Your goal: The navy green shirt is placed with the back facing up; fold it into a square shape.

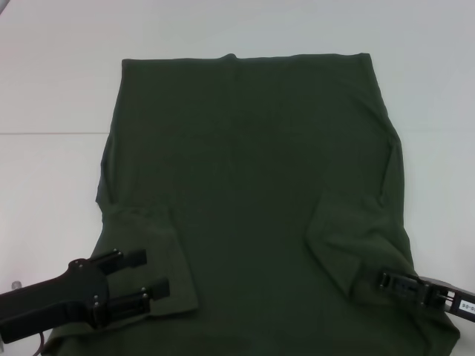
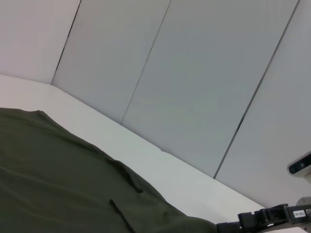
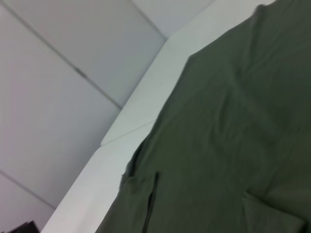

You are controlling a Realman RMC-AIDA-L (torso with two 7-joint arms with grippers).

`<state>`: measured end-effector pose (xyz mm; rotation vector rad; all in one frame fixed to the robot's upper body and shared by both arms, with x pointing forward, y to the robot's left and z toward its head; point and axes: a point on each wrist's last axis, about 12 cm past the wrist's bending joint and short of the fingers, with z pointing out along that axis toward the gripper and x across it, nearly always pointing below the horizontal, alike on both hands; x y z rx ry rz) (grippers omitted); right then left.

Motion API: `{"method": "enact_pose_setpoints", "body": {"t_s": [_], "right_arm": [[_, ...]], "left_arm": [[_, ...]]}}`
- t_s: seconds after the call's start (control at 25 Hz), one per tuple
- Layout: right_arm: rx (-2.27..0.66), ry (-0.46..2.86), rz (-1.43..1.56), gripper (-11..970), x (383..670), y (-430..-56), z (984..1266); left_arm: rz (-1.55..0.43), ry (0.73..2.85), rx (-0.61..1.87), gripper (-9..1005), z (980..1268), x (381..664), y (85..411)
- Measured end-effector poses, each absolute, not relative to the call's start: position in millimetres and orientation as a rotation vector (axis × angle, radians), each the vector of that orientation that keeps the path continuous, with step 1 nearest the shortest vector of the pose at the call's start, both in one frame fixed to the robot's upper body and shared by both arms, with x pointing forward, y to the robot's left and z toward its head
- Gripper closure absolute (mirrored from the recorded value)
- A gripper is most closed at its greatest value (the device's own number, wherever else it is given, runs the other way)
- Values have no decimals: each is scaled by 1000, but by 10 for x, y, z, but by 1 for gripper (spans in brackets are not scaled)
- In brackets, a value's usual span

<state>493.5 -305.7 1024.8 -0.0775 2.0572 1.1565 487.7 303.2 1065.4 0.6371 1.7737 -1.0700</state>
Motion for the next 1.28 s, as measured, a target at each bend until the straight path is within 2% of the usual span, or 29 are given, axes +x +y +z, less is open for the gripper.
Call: {"method": "enact_pose_setpoints", "body": {"t_s": [0.2,0.64,1.12,1.28], "right_arm": [[-8,2045,1120,164,4915,-3044,10145],[-15,2072,1113,165,5067,-2899,10124],[-76,2063,1133,164,5157,-2792,10174],[-88,2002,1161,165,5097,-2889,10251]], "left_arm": [[-1072,1775,635,153,10651,4876,3030],[-1062,1781,630,154,10646,4897,3028],[-1059,1780,627,154,10652,4908,3032],[-1071,1795,584,154,10674,4922,3066]]}}
